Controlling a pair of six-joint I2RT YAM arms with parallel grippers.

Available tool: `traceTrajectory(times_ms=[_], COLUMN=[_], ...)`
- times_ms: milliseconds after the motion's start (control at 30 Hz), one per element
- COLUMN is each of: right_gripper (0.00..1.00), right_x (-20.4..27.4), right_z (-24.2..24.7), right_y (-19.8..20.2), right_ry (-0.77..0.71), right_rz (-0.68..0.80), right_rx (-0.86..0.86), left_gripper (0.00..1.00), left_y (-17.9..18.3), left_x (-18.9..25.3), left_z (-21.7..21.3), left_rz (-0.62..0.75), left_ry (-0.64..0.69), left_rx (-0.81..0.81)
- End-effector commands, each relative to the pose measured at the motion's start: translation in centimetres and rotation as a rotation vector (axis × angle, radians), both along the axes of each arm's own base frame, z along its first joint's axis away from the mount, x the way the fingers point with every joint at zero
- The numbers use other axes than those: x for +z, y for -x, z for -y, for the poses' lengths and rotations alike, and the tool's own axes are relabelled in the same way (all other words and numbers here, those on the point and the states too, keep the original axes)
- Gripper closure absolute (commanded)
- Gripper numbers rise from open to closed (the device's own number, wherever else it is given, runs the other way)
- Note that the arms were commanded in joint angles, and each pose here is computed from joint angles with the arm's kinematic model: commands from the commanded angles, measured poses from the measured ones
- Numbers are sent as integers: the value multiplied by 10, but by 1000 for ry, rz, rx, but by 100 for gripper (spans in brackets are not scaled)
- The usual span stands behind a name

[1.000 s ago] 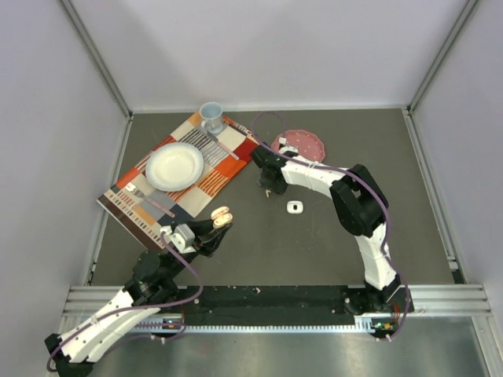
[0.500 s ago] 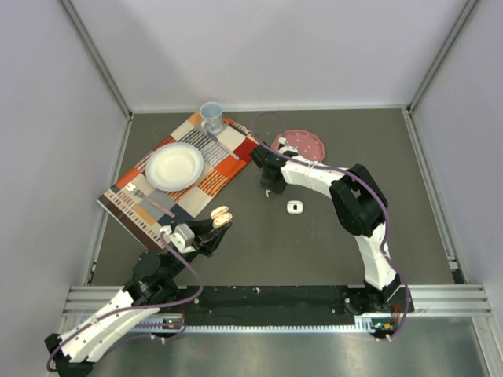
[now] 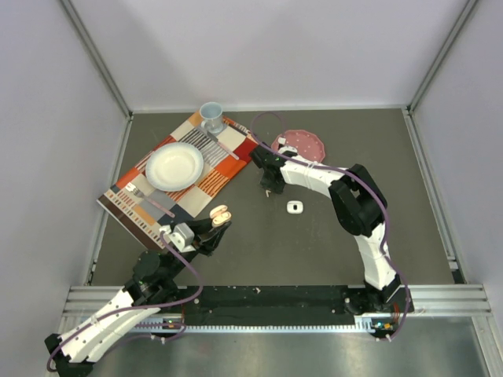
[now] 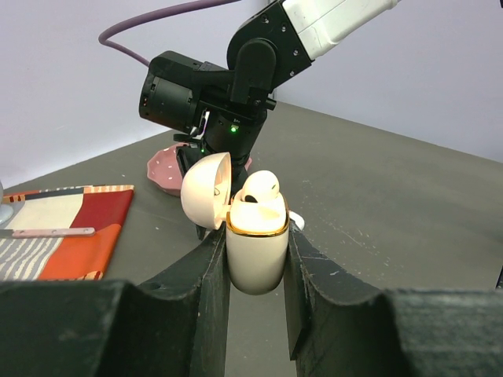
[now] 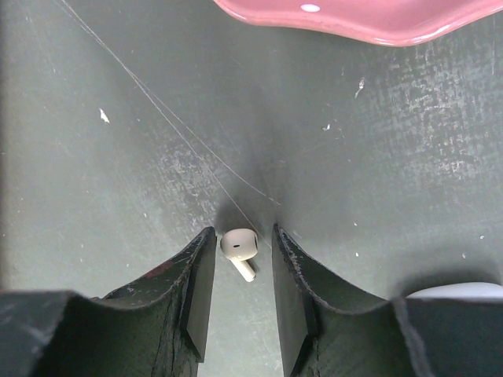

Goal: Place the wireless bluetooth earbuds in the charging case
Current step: Pick up the left earbud from the center of the board.

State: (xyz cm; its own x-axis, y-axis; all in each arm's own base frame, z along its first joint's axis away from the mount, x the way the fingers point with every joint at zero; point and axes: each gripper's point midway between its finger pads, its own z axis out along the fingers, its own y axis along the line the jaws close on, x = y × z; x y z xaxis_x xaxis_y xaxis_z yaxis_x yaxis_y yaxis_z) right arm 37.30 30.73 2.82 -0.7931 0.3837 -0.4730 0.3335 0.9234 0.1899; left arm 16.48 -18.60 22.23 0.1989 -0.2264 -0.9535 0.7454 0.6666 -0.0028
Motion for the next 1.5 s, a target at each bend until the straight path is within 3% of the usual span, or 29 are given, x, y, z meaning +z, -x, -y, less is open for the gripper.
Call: traceTrajectory(times_ms=[0, 300, 400, 700, 800, 1000, 1067, 1267, 1433, 1467], right_gripper=[67, 69, 76, 76, 86, 92, 99, 100, 100, 100], right_x=[-9, -11, -11, -12, -10, 3, 19, 65, 90, 122], right_z=[-16, -16, -16, -20, -19, -19, -27, -33, -23, -27], right_y=[4, 3, 3, 3, 3, 6, 4, 11, 27, 25], right_ry=[-13, -9, -11, -18, -10, 2, -59, -245, -243, -281], right_rz=[-16, -16, -18, -27, -21, 1, 85, 316, 409, 512], right_rx=[28, 25, 29, 45, 64, 168, 228, 307, 351, 377], left_gripper=[100, 100, 100, 100, 100, 100, 100, 100, 100, 100], left_y=[15, 14, 13, 13, 13, 13, 13, 13, 14, 14], left_x=[50, 49, 48, 49, 50, 50, 51, 52, 54, 55], left_z=[-22, -22, -23, -23, -24, -24, -24, -25, -24, -24], left_rz=[137, 134, 134, 132, 132, 134, 137, 140, 129, 130], left_ry=[167, 169, 167, 168, 171, 173, 175, 182, 209, 212], left_rx=[14, 20, 25, 29, 30, 28, 29, 33, 23, 22])
